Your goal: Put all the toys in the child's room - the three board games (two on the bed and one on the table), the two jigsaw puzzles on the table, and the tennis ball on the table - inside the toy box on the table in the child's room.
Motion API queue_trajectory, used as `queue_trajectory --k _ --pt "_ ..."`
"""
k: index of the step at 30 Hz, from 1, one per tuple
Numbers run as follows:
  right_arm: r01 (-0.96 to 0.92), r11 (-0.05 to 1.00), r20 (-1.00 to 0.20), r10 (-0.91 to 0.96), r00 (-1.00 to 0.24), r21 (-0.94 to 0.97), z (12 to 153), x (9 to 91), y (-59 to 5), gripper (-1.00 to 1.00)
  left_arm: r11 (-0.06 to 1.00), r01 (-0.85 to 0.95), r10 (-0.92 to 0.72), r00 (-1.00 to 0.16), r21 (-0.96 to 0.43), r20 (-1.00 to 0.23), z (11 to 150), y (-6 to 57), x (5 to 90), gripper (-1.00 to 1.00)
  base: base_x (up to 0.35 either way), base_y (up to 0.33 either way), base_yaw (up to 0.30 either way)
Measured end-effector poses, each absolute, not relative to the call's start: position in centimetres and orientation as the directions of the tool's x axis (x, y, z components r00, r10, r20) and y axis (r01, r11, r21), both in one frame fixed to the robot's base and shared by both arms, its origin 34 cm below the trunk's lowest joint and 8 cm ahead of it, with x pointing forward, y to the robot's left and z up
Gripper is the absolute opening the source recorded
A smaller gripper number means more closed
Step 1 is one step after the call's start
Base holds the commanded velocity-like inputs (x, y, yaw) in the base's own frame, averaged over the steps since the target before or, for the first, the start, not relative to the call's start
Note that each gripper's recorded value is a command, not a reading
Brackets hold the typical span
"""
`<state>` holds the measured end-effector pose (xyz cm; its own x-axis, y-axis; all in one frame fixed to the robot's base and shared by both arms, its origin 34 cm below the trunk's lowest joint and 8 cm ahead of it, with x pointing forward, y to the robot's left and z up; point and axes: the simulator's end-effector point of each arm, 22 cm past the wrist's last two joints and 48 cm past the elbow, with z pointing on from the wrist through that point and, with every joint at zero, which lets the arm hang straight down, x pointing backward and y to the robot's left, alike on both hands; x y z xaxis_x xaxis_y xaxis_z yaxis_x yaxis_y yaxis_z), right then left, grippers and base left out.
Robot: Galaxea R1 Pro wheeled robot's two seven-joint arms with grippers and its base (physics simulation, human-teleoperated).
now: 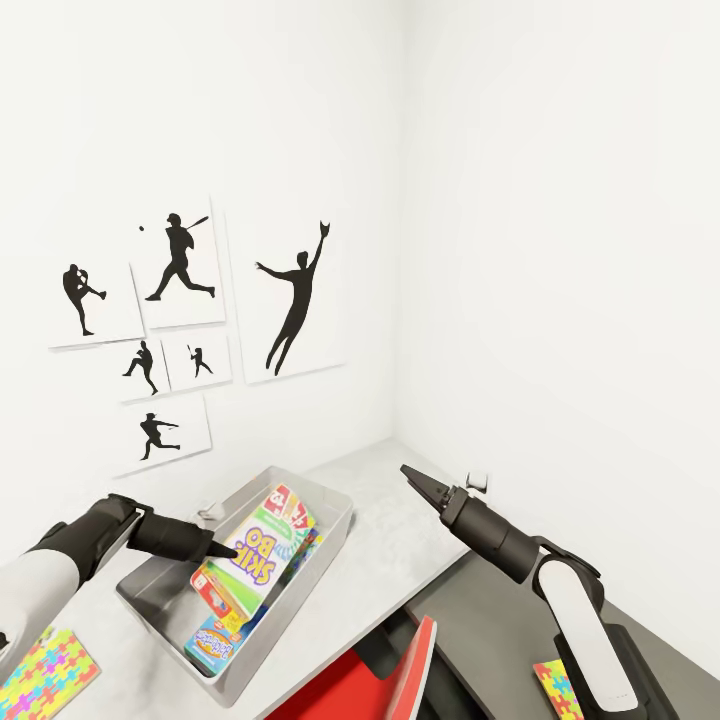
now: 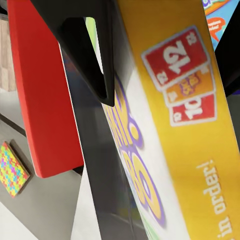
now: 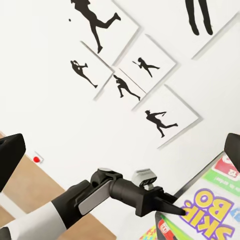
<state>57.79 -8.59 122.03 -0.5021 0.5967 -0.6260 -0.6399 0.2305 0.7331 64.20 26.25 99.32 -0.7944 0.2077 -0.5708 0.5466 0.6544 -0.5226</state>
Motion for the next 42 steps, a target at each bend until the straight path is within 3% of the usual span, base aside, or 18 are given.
queue_trajectory --k 42 --pt "-0.61 0.226 -0.603 0.596 -0.53 0.759 120.2 58.7 -8.5 1.0 0.653 0.54 0.216 -0.805 -0.531 -0.553 97.2 26.5 64.3 -1.0 0.0 0.0 0.0"
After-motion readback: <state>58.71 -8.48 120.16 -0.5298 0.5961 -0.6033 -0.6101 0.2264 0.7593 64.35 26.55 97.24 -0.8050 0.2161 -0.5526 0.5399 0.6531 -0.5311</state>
